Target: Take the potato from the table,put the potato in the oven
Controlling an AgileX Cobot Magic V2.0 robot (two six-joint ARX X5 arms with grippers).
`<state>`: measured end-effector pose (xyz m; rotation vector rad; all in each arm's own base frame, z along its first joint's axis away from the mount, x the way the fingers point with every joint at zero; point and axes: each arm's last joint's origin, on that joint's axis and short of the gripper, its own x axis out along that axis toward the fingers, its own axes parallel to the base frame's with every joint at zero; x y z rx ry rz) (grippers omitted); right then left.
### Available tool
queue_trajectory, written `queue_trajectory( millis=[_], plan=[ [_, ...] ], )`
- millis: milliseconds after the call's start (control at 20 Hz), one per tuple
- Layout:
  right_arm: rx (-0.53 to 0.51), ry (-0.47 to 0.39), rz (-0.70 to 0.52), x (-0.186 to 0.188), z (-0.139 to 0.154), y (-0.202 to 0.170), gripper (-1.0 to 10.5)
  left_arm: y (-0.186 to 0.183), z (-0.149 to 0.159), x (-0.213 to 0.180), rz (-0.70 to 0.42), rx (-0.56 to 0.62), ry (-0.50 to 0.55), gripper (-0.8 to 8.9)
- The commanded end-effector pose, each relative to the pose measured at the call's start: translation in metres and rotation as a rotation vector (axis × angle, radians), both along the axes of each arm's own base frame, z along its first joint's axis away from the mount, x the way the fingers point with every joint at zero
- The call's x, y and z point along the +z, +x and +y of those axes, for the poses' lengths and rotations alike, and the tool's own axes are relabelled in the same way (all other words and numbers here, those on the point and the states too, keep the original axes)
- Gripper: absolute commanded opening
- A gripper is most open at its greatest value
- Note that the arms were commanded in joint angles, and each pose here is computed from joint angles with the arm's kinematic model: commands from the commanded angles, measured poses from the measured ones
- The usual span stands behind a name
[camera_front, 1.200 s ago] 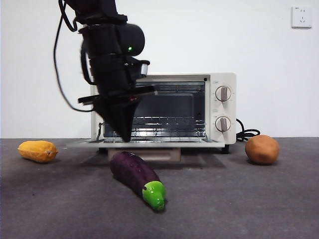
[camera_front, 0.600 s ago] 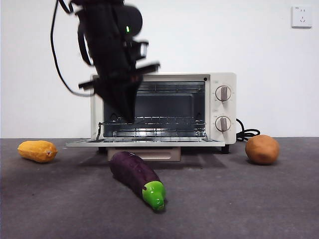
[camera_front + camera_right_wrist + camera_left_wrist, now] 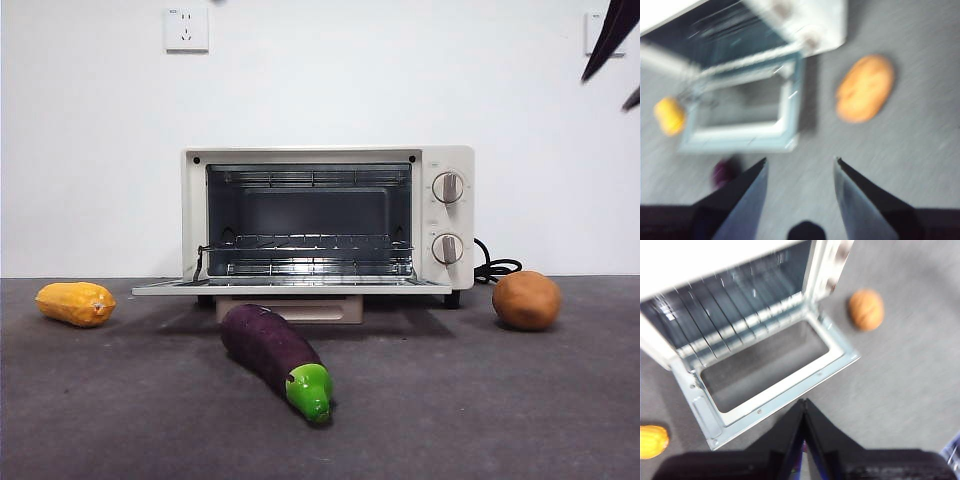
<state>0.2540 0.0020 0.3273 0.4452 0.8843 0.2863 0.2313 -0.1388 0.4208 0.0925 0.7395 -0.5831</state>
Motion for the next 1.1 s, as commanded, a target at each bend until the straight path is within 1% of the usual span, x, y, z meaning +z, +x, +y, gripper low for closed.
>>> queue_trajectory(
  millis=[50, 150, 300, 400, 500, 550, 700, 850, 950, 1100],
  plan=[
    [-0.054, -0.002, 0.051, -0.015, 0.006, 0.021, 2.3, -0.027, 0.015, 0.017, -0.025, 0.026, -0.052, -0.06],
    [-0.082, -0.029, 0.09, -0.032, 0.015, 0.038, 2.3, -0.052, 0.03, 0.031, -0.051, 0.039, -0.084, -0.06],
    [-0.1, -0.061, 0.126, -0.053, 0.028, 0.058, 2.4, -0.082, 0.048, 0.041, -0.069, 0.041, -0.099, -0.06],
    [-0.122, -0.071, 0.158, -0.063, 0.032, 0.064, 3.5, -0.096, 0.056, 0.043, -0.062, 0.044, -0.097, -0.06],
    [-0.142, -0.088, 0.183, -0.071, 0.036, 0.072, 5.5, -0.109, 0.064, 0.043, -0.048, 0.047, -0.089, -0.06],
    [-0.158, -0.091, 0.188, -0.074, 0.037, 0.075, 6.0, -0.115, 0.067, 0.043, -0.043, 0.049, -0.085, -0.06],
    [-0.189, -0.072, 0.181, -0.079, 0.042, 0.087, 6.0, -0.13, 0.076, 0.044, -0.04, 0.064, -0.069, -0.06],
    [-0.226, -0.073, 0.164, -0.079, 0.046, 0.098, 6.0, -0.142, 0.084, 0.045, -0.052, 0.072, -0.068, -0.06],
    [-0.248, -0.087, 0.159, -0.079, 0.05, 0.108, 6.0, -0.15, 0.089, 0.047, -0.077, 0.076, -0.079, -0.06],
    [-0.257, -0.129, 0.178, -0.081, 0.058, 0.121, 6.0, -0.158, 0.095, 0.049, -0.112, 0.107, -0.073, -0.06]
  ],
)
